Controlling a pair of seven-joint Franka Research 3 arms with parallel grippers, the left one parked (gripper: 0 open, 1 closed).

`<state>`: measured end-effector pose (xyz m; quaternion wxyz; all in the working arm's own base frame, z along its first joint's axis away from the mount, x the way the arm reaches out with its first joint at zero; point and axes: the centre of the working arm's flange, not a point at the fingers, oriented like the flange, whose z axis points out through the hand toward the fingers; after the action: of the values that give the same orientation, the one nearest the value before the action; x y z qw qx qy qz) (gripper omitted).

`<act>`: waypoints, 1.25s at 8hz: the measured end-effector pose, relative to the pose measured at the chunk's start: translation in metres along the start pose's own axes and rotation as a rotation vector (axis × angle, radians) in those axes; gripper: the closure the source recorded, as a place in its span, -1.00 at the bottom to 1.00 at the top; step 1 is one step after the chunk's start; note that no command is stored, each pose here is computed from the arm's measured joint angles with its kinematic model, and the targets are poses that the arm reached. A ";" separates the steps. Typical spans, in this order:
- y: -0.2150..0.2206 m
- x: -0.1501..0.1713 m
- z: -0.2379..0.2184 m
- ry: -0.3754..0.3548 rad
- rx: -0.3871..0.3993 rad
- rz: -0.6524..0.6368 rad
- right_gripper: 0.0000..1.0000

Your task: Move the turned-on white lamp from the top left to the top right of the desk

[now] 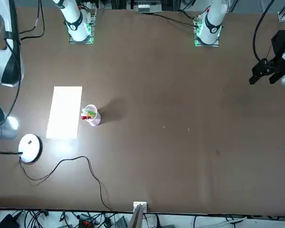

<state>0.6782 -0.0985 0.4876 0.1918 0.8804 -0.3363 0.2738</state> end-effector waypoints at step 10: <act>0.029 -0.032 0.002 0.074 0.147 -0.033 -0.46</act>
<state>0.6394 -0.1045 0.4708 0.1436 0.8868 -0.2934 0.3269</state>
